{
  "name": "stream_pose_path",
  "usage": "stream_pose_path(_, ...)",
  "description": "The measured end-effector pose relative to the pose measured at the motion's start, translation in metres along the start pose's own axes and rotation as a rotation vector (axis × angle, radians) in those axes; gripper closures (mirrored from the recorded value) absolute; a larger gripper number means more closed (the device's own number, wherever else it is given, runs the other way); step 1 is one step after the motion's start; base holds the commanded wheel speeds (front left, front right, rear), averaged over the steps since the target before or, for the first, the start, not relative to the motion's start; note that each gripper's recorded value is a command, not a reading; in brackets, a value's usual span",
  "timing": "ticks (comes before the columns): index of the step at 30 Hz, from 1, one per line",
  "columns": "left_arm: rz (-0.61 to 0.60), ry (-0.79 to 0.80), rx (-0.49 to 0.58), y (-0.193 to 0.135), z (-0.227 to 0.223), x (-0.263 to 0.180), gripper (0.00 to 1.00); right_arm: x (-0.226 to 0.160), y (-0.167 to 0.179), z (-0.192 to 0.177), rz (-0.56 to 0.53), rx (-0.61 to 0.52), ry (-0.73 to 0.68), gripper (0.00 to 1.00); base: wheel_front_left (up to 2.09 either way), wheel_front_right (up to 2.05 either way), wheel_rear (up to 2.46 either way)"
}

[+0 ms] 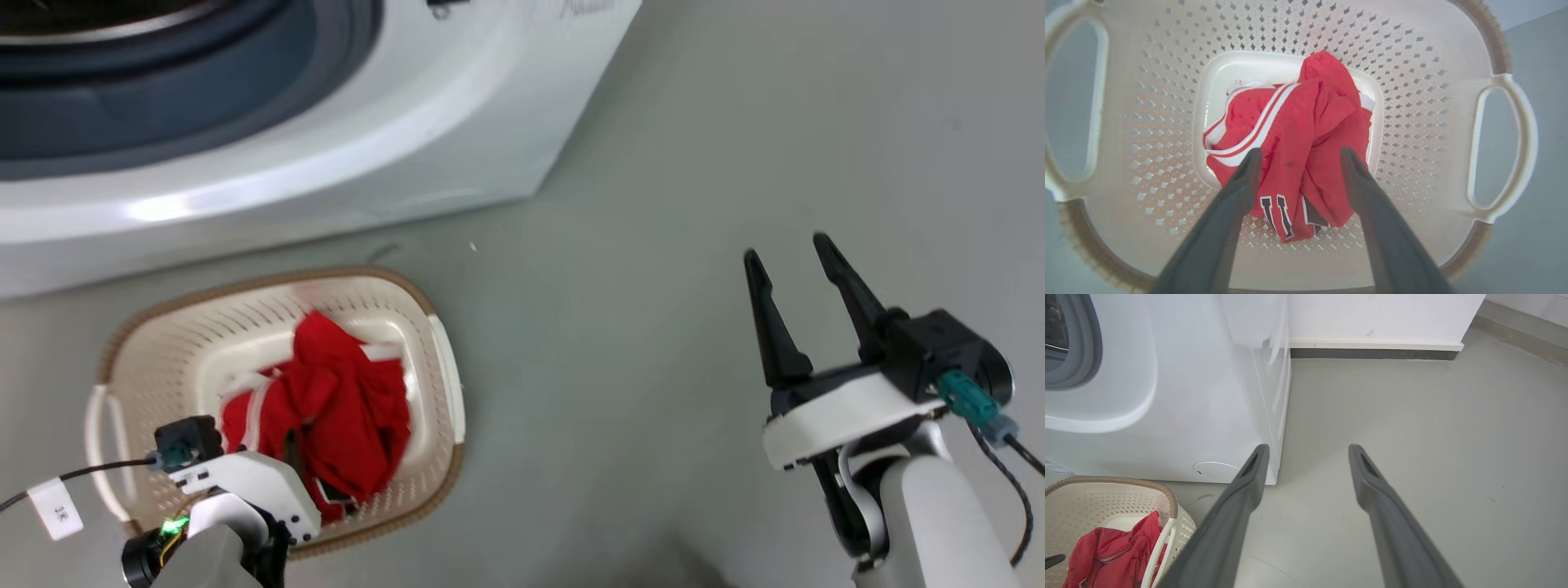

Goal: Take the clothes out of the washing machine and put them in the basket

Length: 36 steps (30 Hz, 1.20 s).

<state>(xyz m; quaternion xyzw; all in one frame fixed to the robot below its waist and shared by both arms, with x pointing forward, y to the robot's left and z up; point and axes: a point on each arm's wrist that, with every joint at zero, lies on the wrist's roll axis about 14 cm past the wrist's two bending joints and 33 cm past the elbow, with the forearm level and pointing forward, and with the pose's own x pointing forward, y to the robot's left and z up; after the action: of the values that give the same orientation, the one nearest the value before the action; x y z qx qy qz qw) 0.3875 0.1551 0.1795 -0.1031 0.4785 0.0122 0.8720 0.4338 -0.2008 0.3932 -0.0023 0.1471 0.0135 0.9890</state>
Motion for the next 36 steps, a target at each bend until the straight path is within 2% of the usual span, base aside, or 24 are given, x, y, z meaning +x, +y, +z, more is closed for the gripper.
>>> stream_pose_path(7, -0.028, -0.167, 0.037, -0.004, 0.042, -0.045, 0.00, -0.031, 0.004, 0.025, 0.000, -0.009, -0.043, 0.00, 0.00, 0.00, 0.00)
stream_pose_path(8, -0.049, -0.284, 0.048, -0.011, 0.070, -0.066, 0.00, -0.044, 0.007, 0.035, 0.003, -0.004, -0.066, 0.00, 0.00, 0.00, 0.00)
stream_pose_path(18, -0.096, -0.631, 0.061, -0.023, 0.134, -0.150, 0.00, -0.085, 0.019, 0.064, 0.028, -0.014, -0.145, 0.00, 0.00, 0.00, 0.00)
stream_pose_path(25, -0.116, -0.920, 0.143, -0.036, 0.187, -0.221, 0.00, -0.100, 0.023, 0.087, 0.040, -0.030, -0.216, 0.00, 0.00, 0.00, 0.00)
stream_pose_path(32, -0.118, -1.113, 0.228, -0.046, 0.206, -0.280, 0.00, -0.112, 0.025, 0.099, 0.042, -0.040, -0.257, 0.00, 0.00, 0.00, 0.00)
stream_pose_path(36, -0.102, -1.172, 0.278, -0.048, 0.205, -0.301, 0.00, -0.118, 0.025, 0.101, 0.042, -0.043, -0.269, 0.00, 0.00, 0.00, 0.00)
